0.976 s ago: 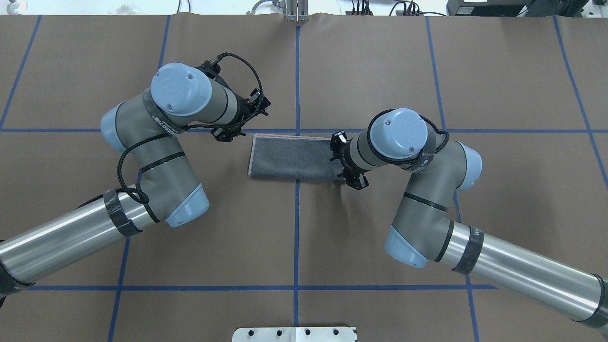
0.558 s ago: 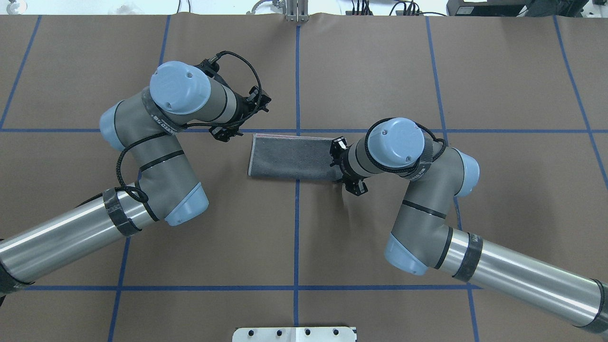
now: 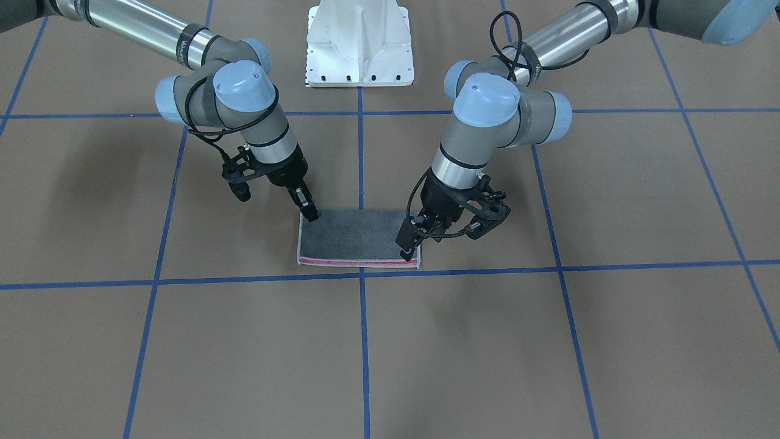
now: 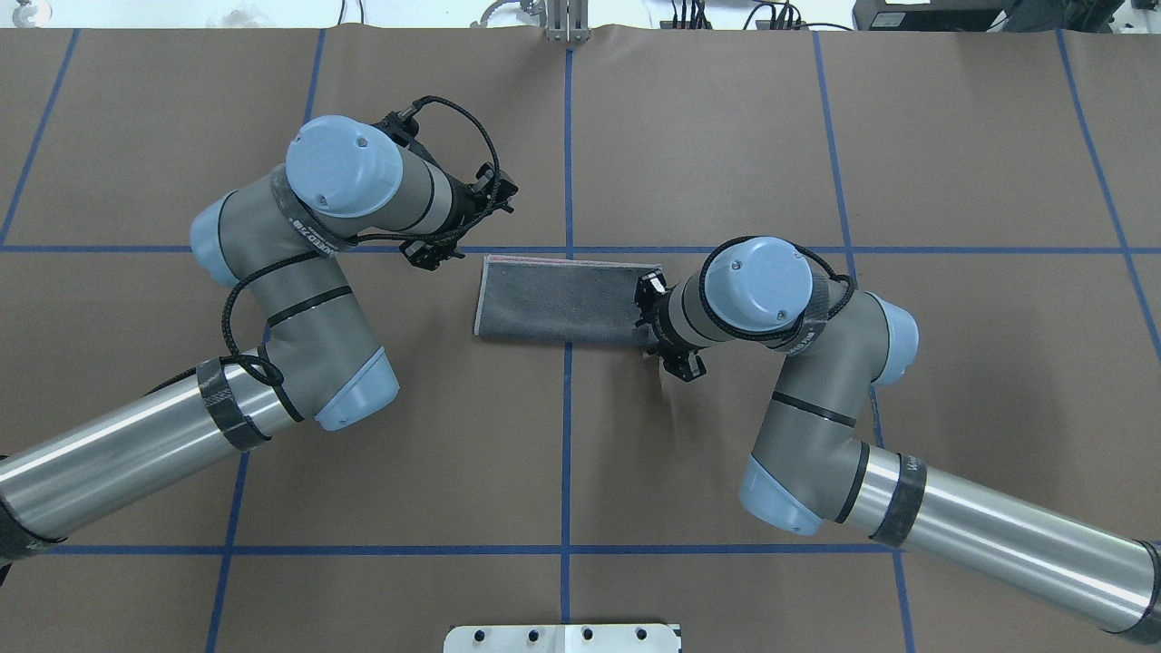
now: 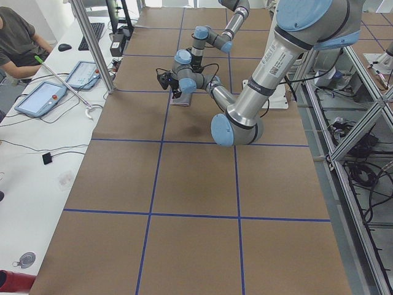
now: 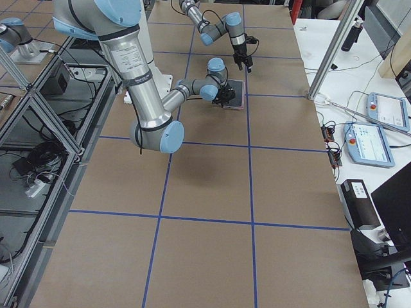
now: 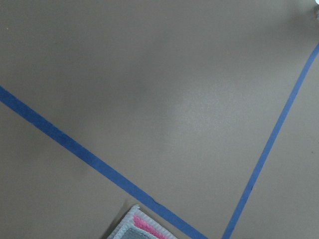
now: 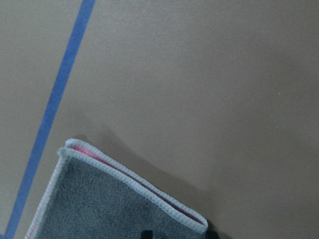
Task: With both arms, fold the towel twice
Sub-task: 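Move the right gripper to the folded strip's end nearest it and grasp, then drag the strip's end toward the robot with the right gripper, rotating it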
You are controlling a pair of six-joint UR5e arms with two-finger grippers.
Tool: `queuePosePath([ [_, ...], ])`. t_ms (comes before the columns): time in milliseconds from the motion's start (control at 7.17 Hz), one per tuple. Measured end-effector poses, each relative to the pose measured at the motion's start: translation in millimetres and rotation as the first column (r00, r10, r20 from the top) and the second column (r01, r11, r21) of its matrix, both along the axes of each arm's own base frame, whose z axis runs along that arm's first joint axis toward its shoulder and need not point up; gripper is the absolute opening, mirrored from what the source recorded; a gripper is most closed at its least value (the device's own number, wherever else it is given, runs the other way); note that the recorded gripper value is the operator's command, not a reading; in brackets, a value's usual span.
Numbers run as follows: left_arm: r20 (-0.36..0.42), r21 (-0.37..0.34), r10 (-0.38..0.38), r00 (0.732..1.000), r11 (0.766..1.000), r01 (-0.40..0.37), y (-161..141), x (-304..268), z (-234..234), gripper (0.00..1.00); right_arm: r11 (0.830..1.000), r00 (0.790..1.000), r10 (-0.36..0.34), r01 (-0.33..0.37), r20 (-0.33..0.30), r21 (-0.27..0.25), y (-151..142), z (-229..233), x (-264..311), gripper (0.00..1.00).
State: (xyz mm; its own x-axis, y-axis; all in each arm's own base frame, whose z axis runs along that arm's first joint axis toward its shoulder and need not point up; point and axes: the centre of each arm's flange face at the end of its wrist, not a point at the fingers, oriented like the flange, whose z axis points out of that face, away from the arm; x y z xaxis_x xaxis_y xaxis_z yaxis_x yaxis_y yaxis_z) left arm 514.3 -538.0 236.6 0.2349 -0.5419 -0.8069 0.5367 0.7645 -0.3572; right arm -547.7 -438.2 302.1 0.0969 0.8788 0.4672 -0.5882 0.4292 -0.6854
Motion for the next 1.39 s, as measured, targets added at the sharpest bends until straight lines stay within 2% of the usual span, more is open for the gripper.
queuePosePath([
  [139,-0.002,-0.003,-0.001,1.000,1.000,0.001,0,1,0,0.90,1.000,1.000,0.000,0.000,-0.001,-0.001,0,0,0,0.00],
  [1116,-0.015,-0.016,-0.012,1.000,1.000,0.012,1,-1,-3,0.89,1.000,1.000,-0.005,0.005,0.023,0.010,8,-15,11,0.00],
  [1255,-0.019,-0.014,-0.012,1.000,1.000,0.012,1,-3,-5,0.89,1.000,0.999,-0.021,0.021,0.029,0.010,21,-25,17,0.00],
  [1395,-0.026,-0.013,-0.008,1.000,1.000,0.008,2,-6,-8,0.89,0.999,0.998,-0.048,0.048,0.027,-0.001,47,-41,22,0.00],
])
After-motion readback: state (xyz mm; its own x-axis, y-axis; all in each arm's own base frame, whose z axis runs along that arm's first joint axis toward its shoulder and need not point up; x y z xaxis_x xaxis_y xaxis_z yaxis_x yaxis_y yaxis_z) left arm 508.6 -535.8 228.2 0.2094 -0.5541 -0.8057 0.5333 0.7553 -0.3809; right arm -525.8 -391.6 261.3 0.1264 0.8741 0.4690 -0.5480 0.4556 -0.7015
